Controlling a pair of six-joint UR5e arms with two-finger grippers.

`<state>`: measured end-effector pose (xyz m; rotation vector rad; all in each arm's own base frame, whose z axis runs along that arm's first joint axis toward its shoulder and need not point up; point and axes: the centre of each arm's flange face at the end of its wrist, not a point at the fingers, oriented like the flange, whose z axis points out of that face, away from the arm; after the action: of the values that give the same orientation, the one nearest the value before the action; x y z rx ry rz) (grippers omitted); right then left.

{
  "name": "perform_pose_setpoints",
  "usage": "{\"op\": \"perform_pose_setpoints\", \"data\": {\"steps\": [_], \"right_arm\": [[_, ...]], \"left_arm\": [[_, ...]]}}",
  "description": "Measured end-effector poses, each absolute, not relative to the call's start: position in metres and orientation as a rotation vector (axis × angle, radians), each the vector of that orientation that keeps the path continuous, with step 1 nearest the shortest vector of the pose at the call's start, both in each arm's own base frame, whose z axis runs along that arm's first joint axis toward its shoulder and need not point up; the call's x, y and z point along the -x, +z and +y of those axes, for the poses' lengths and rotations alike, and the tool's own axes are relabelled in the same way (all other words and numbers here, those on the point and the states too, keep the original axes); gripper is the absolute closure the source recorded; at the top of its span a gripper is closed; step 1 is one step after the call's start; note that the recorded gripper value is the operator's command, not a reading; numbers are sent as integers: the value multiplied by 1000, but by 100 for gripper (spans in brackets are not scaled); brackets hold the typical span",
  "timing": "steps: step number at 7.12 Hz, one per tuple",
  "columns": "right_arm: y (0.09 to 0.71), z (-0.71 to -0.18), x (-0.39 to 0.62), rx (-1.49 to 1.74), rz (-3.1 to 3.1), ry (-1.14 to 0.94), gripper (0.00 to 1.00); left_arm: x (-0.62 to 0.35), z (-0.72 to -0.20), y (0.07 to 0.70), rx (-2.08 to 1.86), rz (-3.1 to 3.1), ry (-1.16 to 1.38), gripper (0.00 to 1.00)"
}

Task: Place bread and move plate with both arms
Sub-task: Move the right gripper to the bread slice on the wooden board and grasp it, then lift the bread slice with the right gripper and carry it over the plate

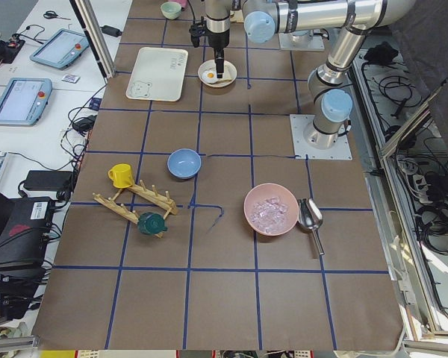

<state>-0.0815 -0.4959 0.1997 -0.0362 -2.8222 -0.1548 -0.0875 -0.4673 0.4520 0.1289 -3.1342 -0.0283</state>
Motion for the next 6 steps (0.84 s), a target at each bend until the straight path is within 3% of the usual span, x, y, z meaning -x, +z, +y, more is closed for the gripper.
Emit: {"op": "perform_pose_setpoints", "data": {"steps": [4,5,6], "right_arm": [[191,-493,93,57,-2807,-198,38],[189,-493,94,60,-2813,-200,49],[188,-493,94,62,-2818,-203,67]], "left_arm": [[88,-467,451,-129,-3133,-32,0],[87,-467,450,-129,-3135,-33,0],[87,-467,450,-129,-3137,-33,0]]}}
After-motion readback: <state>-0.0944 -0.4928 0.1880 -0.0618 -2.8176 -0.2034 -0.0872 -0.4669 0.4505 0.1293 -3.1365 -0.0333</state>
